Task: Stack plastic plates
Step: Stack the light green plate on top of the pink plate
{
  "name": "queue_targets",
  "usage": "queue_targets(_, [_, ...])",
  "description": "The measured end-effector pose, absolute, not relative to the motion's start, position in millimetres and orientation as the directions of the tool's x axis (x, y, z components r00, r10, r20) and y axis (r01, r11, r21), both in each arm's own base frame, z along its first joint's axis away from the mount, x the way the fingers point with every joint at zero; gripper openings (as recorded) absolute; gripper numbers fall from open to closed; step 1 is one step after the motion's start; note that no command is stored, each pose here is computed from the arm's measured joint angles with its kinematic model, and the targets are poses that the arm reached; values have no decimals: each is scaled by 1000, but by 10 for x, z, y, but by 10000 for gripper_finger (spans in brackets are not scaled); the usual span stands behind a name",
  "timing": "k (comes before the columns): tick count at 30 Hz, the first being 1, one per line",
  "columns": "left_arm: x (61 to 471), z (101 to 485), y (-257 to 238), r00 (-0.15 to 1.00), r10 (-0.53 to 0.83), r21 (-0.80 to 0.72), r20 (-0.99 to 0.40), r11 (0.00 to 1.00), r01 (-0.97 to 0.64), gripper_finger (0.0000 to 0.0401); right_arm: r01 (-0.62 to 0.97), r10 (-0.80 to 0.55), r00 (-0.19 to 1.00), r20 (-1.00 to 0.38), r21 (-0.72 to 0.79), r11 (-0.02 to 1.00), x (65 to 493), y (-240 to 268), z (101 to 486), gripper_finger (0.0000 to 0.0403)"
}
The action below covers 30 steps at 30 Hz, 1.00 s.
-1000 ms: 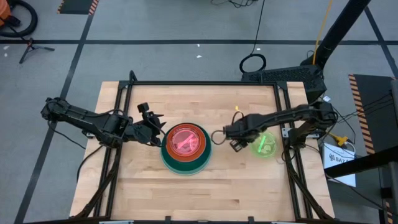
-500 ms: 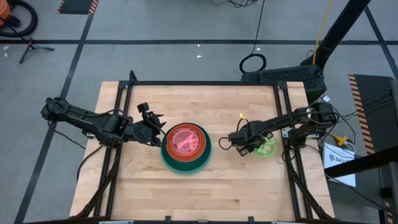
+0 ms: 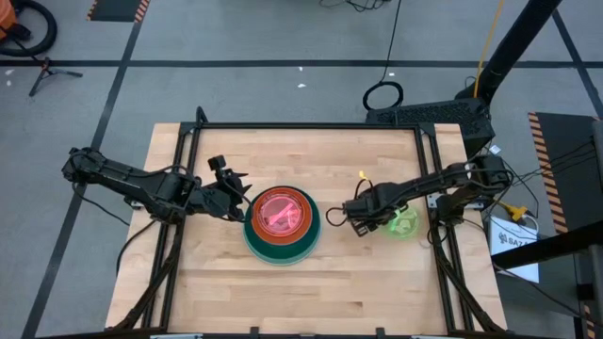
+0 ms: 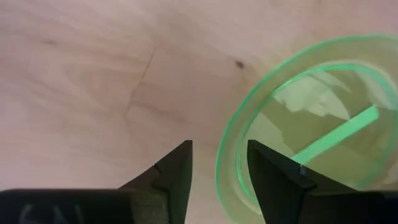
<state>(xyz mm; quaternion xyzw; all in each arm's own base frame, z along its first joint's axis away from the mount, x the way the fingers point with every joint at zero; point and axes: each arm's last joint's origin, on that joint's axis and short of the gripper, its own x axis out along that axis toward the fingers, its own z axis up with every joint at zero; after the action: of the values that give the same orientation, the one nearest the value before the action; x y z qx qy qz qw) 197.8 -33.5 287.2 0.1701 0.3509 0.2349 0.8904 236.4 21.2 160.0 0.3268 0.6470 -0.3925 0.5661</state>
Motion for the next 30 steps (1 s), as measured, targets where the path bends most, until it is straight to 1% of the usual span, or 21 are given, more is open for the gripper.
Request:
queue_targets(4, [1978, 2872, -334, 643, 538, 468, -545, 832, -299, 159, 872, -73, -145, -987, -163, 463, 2361, 232, 1581, 140])
queue_targets(10, [1978, 2872, -334, 643, 538, 467, -545, 832, -299, 159, 857, -80, -215, -973, -227, 463, 2323, 232, 1398, 114])
queue_targets(13, [1978, 2872, -334, 643, 538, 467, -545, 832, -300, 159, 846, -80, -218, -973, -230, 481, 2341, 234, 1366, 98])
queue_targets(16, [1978, 2872, -335, 643, 538, 467, -545, 832, -299, 159, 846, -79, -205, -976, -217, 487, 2358, 237, 1361, 75])
queue_targets(23, [1978, 2872, -335, 643, 538, 470, -545, 831, -297, 159, 833, -90, -181, -979, -201, 516, 2420, 239, 1407, 9])
queue_targets(27, [1978, 2872, -334, 643, 538, 470, -545, 831, -297, 159, 822, -105, -173, -979, -203, 532, 2471, 239, 1483, 7])
queue_targets(30, [1978, 2872, -334, 643, 538, 470, -545, 831, -297, 159, 803, -154, -166, -974, -224, 552, 2530, 245, 1595, 4])
